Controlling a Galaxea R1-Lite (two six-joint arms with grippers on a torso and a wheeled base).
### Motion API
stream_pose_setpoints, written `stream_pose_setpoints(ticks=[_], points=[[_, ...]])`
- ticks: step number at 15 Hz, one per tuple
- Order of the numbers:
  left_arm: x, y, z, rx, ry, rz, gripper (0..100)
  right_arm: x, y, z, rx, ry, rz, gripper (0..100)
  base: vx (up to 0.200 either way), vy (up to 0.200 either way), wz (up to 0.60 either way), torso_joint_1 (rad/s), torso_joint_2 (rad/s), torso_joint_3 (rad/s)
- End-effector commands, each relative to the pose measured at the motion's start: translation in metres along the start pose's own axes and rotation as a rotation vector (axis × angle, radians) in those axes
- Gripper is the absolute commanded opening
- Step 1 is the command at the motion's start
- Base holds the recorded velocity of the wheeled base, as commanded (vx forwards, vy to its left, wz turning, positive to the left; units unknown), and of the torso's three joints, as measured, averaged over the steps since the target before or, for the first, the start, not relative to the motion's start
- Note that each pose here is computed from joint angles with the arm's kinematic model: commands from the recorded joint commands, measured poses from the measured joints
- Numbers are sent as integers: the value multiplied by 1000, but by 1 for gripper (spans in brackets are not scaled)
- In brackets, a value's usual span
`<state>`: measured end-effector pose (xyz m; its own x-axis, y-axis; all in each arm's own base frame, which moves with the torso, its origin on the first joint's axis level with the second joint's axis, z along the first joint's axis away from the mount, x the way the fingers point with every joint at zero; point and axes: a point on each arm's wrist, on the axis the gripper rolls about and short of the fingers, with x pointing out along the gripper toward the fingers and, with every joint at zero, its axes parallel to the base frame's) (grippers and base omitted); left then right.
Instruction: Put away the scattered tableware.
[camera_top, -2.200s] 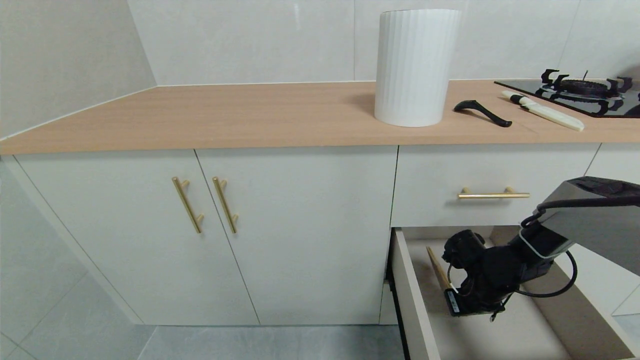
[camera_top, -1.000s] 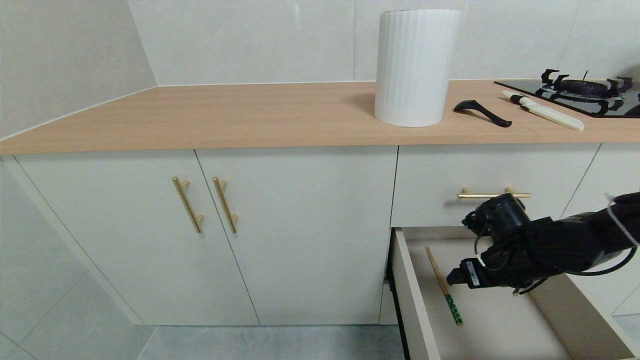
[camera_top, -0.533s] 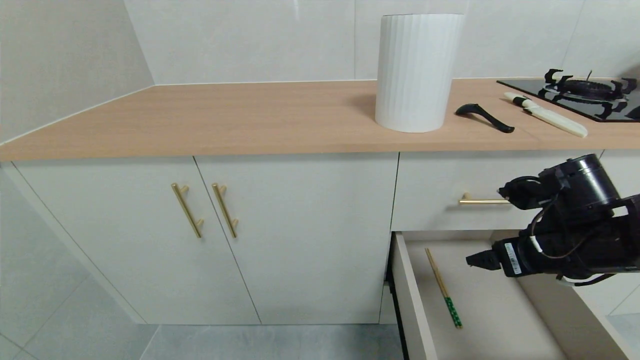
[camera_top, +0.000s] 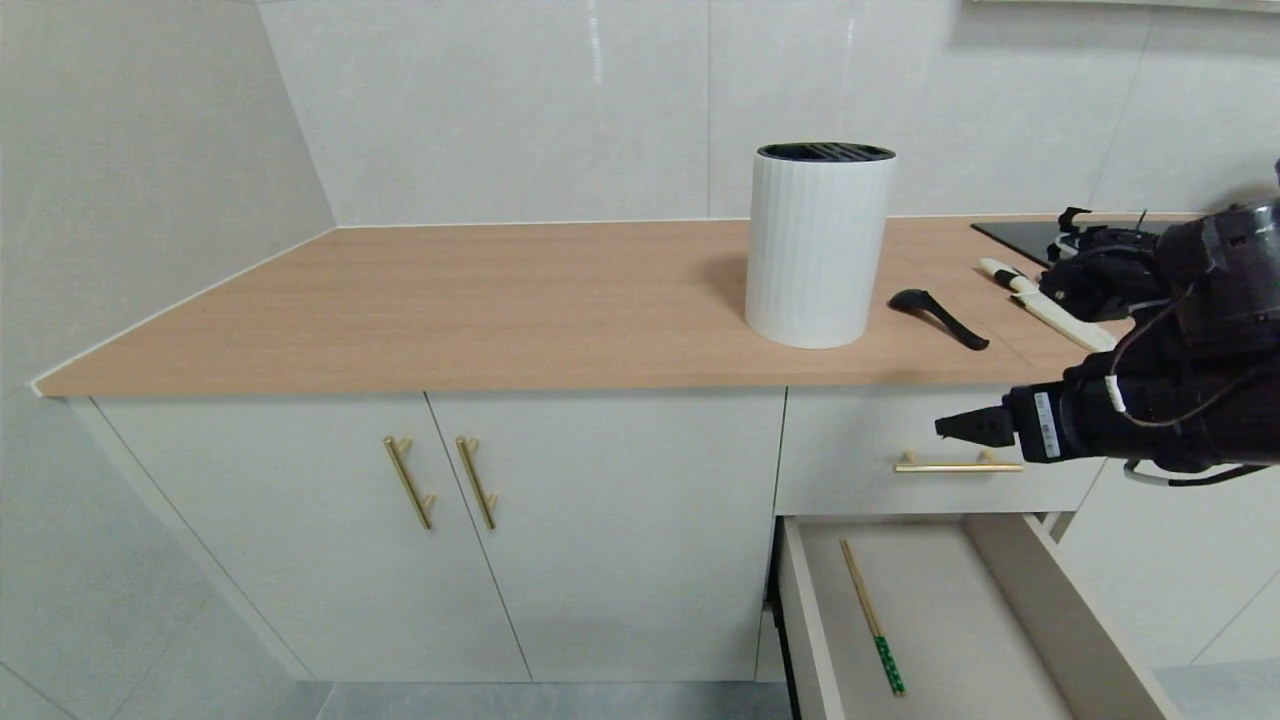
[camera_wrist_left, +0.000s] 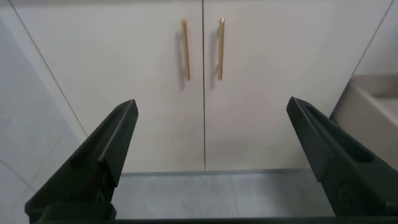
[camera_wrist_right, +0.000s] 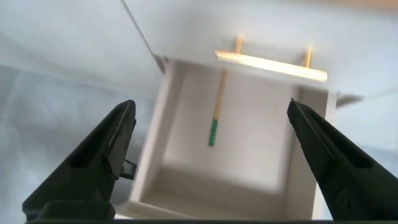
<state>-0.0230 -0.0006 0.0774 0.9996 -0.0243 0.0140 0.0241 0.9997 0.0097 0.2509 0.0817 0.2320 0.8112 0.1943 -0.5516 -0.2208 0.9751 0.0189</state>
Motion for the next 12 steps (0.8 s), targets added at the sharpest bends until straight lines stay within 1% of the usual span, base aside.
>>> stream_pose_setpoints(ticks=[1,2,4,5,7,8,12], points=[[0,0,0,0,0,1,100,10,-11,22,4,-43,-23,100,0,0,0,80,-251,-173],[0,0,0,0,0,1,100,14,-23,32,1,-67,-47,100,0,0,0,41,-154,-105],[0,0,0,0,0,1,100,17,-47,51,-4,-114,-50,100,0,0,0,16,-38,-25],[0,0,0,0,0,1,100,20,-58,57,-24,-123,-50,100,0,0,0,0,0,0],[0,0,0,0,0,1,100,31,-76,64,-63,-113,-25,100,0,0,0,0,0,0],[0,0,0,-2,0,1,100,43,-84,69,-78,-110,-9,100,0,0,0,0,0,0],[0,0,0,0,0,1,100,87,-92,69,-129,-65,-5,100,0,0,0,0,0,0]])
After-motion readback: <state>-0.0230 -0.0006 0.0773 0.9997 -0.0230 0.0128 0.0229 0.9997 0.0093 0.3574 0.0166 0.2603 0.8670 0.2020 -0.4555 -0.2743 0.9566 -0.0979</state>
